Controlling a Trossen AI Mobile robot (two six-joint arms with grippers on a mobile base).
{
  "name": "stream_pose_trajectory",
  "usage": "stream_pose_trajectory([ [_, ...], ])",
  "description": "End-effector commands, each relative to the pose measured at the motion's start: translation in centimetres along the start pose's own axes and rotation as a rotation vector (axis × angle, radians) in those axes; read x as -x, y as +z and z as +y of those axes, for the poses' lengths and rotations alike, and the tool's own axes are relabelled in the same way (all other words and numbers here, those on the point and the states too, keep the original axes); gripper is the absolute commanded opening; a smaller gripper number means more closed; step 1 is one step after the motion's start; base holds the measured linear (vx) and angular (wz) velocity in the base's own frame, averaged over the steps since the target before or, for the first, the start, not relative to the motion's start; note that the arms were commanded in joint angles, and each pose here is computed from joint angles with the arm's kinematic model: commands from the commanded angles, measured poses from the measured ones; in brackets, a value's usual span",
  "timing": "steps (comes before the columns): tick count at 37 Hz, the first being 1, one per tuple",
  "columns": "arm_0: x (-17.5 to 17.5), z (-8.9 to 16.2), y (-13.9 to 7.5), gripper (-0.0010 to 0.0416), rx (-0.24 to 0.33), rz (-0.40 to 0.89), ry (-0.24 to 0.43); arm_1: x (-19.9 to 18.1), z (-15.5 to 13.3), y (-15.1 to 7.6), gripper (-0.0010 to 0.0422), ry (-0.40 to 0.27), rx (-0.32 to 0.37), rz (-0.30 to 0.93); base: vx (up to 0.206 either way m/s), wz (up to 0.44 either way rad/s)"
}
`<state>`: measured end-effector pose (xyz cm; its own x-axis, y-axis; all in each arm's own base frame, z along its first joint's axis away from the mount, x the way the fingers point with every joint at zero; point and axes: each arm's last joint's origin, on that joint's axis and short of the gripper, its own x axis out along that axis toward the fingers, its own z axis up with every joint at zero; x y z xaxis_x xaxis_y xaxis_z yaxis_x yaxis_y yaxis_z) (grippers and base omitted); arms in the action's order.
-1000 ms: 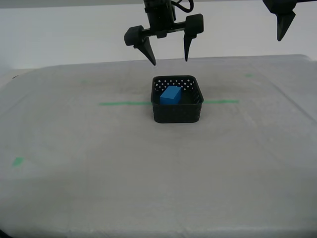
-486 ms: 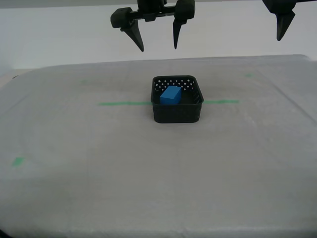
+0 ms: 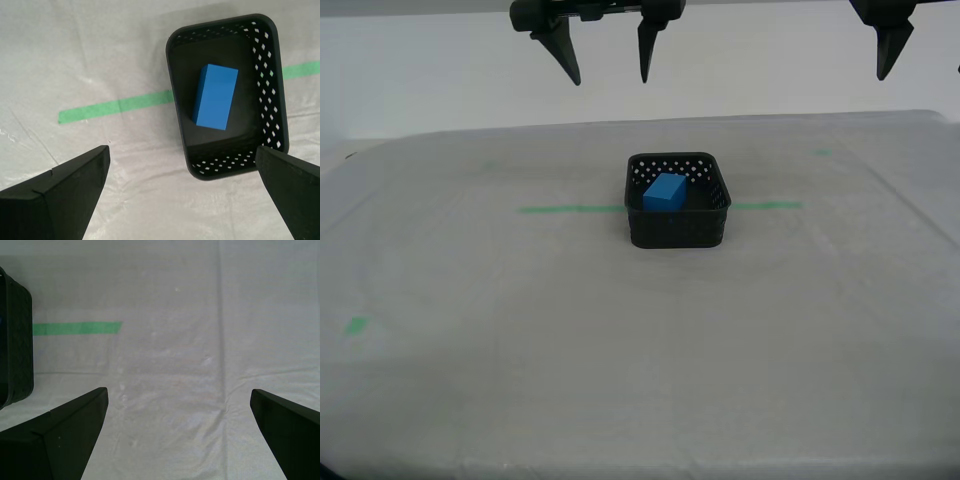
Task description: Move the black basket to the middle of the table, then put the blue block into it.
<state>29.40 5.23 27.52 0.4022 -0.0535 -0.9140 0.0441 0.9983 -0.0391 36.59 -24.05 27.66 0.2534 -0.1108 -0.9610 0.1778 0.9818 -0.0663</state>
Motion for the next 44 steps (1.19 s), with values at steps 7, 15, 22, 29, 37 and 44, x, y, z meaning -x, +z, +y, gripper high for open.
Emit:
stream_pose_trajectory([
  [7,0.0,0.0,0.0,0.0399,-0.001,-0.003,-0.002,0.8,2.7,-1.4,0.0401,0.006,0.017,-0.002,0.000,0.000],
  [15,0.0,0.0,0.0,0.0399,-0.002,-0.007,-0.002,1.9,6.5,-4.1,0.0401,-0.030,0.088,-0.069,0.000,0.000],
  [22,0.0,0.0,0.1,0.0398,-0.002,-0.008,-0.001,2.4,10.4,-6.8,0.0401,-0.010,0.156,-0.072,0.000,0.000],
  [29,0.0,0.0,0.1,0.0399,-0.002,-0.008,-0.001,2.9,13.6,-8.5,0.0401,0.020,0.196,-0.077,0.000,0.000],
  [37,0.0,0.0,0.1,0.0399,-0.001,-0.008,-0.001,2.3,16.3,-9.2,0.0401,0.047,0.226,-0.069,0.000,0.000],
  [44,0.0,0.0,0.1,0.0399,-0.002,-0.008,-0.001,1.0,17.8,-9.4,0.0401,0.018,0.242,-0.093,0.000,0.000],
])
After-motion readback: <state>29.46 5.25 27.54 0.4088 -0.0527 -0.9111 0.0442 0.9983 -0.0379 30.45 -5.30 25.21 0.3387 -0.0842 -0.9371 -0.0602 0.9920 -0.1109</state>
